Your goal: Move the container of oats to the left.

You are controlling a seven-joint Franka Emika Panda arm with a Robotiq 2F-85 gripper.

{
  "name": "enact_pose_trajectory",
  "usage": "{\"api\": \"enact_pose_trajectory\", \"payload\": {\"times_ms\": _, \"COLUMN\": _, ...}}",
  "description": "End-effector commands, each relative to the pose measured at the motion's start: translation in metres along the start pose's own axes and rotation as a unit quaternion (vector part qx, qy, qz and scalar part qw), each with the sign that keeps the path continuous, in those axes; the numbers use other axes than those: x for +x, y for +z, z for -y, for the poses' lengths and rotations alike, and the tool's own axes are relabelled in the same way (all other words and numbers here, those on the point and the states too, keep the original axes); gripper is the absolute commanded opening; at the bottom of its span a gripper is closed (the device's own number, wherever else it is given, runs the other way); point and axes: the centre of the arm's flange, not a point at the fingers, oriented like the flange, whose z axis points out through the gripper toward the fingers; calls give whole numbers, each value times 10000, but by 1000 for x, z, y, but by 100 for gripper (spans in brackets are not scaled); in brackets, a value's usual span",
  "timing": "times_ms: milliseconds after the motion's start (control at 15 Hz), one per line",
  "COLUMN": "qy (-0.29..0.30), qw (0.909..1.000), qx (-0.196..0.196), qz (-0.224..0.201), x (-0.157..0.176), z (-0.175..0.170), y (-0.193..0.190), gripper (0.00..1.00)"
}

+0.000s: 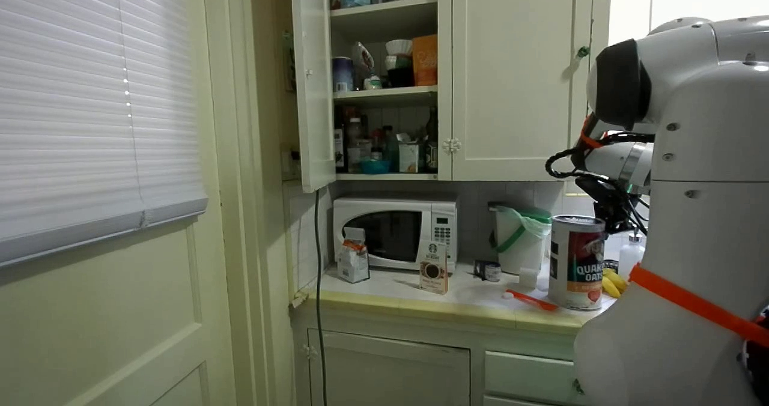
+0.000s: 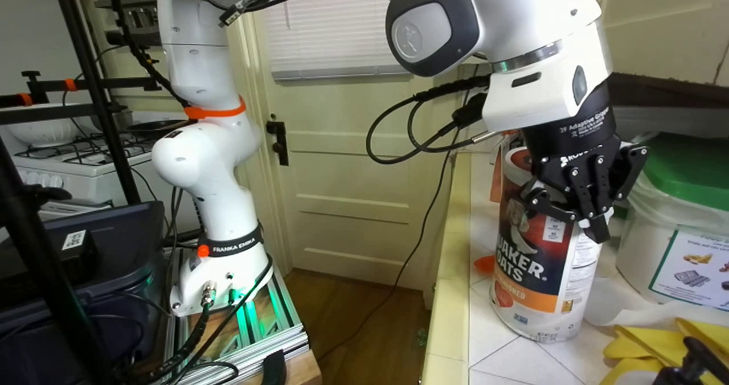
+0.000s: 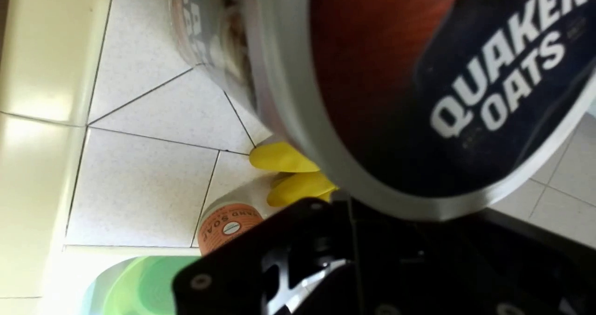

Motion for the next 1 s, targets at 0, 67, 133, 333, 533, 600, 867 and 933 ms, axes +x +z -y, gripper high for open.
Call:
{"api": "enact_pose_trajectory", "payload": {"times_ms": 0, "qy": 14, "qw": 9988, "qx": -192, "qz": 442, "x": -3, "z": 7, "y": 1, "gripper": 0}}
{"api": "enact_pose_trajectory", "payload": {"times_ms": 67, "qy": -39, "qw": 9981, "qx": -279, "qz": 543, "x": -6, "z": 6, "y": 0, "gripper": 0}}
{"api": "enact_pose_trajectory", "payload": {"times_ms": 133, "qy": -60, "qw": 9978, "qx": -328, "qz": 579, "x": -9, "z": 7, "y": -1, "gripper": 0}}
{"api": "enact_pose_trajectory", "payload": {"times_ms": 333, "qy": -122, "qw": 9957, "qx": -484, "qz": 776, "x": -15, "z": 6, "y": 1, "gripper": 0}}
{"api": "enact_pose_trajectory", "payload": {"times_ms": 533, "qy": -82, "qw": 9948, "qx": -529, "qz": 865, "x": -16, "z": 6, "y": 3, "gripper": 0}}
{"api": "enact_pose_trajectory", "payload": {"times_ms": 600, "qy": -45, "qw": 9941, "qx": -493, "qz": 967, "x": -15, "z": 7, "y": 2, "gripper": 0}}
{"api": "enact_pose_trajectory", "payload": {"times_ms": 867, "qy": 130, "qw": 9898, "qx": -516, "qz": 1318, "x": -17, "z": 8, "y": 5, "gripper": 0}}
{"api": "enact_pose_trajectory", "payload": {"times_ms": 933, "qy": 180, "qw": 9884, "qx": -529, "qz": 1411, "x": -18, "z": 9, "y": 5, "gripper": 0}}
